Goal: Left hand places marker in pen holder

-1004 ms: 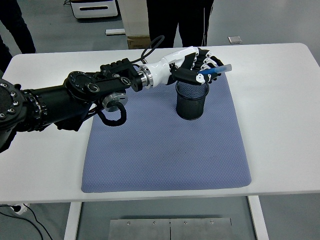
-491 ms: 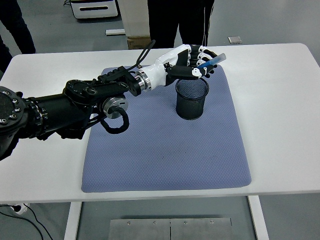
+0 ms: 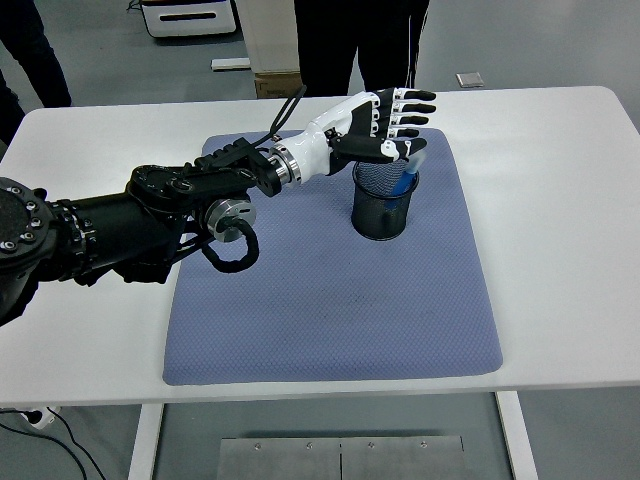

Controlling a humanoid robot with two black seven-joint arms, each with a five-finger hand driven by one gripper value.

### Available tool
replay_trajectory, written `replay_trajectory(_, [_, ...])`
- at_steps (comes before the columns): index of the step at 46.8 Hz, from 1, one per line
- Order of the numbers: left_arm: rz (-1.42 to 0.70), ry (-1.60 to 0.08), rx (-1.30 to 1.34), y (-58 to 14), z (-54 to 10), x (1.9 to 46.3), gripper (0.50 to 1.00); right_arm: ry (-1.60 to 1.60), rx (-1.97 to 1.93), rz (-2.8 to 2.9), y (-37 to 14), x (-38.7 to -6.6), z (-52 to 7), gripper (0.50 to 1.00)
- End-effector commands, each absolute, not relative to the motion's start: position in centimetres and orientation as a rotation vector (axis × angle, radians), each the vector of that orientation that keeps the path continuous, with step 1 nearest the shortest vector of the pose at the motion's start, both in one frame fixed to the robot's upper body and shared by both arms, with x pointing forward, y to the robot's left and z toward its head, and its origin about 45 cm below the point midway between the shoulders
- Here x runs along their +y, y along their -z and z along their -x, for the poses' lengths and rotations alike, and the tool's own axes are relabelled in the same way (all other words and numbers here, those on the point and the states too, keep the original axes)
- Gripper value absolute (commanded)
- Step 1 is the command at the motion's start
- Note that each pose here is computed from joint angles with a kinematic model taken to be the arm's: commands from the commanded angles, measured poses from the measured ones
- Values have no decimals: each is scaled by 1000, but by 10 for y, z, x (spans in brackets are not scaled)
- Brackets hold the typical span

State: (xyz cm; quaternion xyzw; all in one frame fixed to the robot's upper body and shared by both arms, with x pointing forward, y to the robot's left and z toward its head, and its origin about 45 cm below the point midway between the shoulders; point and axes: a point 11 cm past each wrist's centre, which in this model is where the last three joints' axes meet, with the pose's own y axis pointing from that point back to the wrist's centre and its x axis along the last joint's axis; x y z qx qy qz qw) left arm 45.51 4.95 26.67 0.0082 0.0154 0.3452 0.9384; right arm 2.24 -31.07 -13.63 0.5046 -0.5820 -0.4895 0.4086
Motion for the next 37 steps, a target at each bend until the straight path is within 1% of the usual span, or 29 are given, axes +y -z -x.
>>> replay_trajectory(1, [-9, -707, 33, -269, -456, 49, 953, 1233, -1466, -1272, 136, -311, -22, 1000])
replay_trajectory(8, [17, -707, 26, -280, -458, 45, 1000, 1234, -1467, -1271, 136, -311, -22, 1000])
replay_trajectory(17, [72, -714, -20, -312, -469, 40, 1000, 1234, -1467, -1271, 136, -311, -22, 1000])
replay_trajectory(21, [79, -774, -74, -329, -486, 65, 1000, 1234, -1467, -1271, 136, -311, -22, 1000])
replay_trajectory(22, [79, -774, -74, -329, -486, 65, 1000, 1234, -1467, -1271, 136, -311, -22, 1000])
replay_trajectory(23, [76, -816, -106, -337, -496, 83, 1000, 1234, -1467, -1271, 136, -311, -22, 1000])
replay_trajectory(25, [77, -842, -122, -341, -502, 96, 1000, 1233, -1466, -1272, 136, -311, -22, 1000])
replay_trajectory(30, [71, -872, -152, -351, -508, 114, 1000, 1233, -1466, -1272, 136, -311, -22, 1000])
replay_trajectory(37, [29, -1012, -189, -355, -521, 194, 1000, 1234, -1467, -1271, 136, -311, -22, 1000])
